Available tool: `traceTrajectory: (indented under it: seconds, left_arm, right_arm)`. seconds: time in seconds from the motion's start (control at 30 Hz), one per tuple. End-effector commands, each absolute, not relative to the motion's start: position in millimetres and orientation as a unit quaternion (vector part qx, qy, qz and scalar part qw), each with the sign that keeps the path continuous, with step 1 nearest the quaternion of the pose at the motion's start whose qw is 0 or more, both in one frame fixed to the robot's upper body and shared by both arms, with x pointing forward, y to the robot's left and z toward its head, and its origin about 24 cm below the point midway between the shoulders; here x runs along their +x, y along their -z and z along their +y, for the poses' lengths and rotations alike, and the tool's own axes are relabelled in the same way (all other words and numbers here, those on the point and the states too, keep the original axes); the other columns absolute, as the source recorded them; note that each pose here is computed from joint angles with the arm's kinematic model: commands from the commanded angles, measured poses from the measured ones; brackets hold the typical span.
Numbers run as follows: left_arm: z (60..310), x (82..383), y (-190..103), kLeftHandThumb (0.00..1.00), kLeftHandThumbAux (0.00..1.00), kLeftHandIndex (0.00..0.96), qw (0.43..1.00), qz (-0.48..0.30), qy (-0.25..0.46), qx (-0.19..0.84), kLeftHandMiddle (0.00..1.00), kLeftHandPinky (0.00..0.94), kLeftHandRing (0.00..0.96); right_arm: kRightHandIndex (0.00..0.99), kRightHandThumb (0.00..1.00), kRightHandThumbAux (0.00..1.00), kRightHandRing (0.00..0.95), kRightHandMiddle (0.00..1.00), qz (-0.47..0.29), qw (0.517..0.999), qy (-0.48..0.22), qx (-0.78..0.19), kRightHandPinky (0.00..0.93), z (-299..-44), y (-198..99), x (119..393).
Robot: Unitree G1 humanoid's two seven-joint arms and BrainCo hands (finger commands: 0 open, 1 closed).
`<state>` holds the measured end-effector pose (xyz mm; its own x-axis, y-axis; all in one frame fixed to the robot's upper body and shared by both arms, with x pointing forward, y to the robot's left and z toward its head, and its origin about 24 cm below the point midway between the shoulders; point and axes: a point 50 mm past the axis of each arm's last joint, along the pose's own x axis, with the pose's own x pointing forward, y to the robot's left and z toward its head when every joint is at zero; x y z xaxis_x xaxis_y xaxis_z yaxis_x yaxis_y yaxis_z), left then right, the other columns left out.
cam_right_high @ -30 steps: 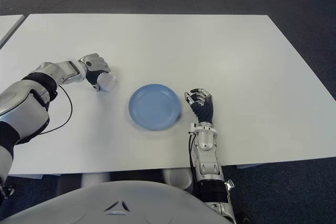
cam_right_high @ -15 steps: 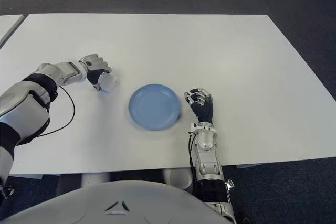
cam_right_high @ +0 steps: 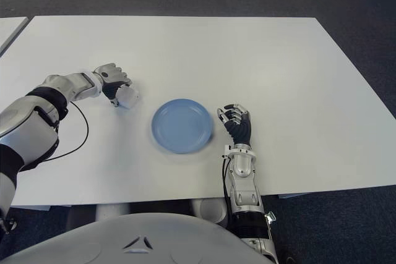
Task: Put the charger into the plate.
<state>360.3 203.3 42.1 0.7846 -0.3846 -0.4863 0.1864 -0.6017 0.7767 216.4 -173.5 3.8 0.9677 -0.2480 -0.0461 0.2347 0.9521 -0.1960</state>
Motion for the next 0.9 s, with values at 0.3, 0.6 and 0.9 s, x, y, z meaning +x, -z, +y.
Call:
traceTrajectory:
  seconds: [0.3, 0.6, 0.9]
  left_arm:
    - [196.3, 355.4, -35.6, 0.852, 0.667, 0.402, 0.465, -0.077, 0.331, 0.817, 0.555, 0.841, 0.862]
    - [190.7, 367.7, -60.2, 0.852, 0.667, 0.401, 0.526, -0.095, 0.294, 0.792, 0.553, 0.869, 0.861]
    - [179.7, 381.3, -91.8, 0.852, 0.668, 0.399, 0.578, -0.105, 0.273, 0.762, 0.546, 0.844, 0.861]
  right_arm:
    - [0.431, 0.705, 0.731, 0.638, 0.635, 0.043, 0.987, 0.12, -0.098, 0.629, -173.2, 0.0, 217.6]
    - [0.431, 0.706, 0.731, 0.634, 0.632, 0.042, 0.987, 0.121, -0.097, 0.627, -173.3, 0.7, 219.4]
    - [0.43, 0.705, 0.731, 0.635, 0.628, 0.044, 0.988, 0.115, -0.095, 0.628, -173.2, 1.5, 220.6]
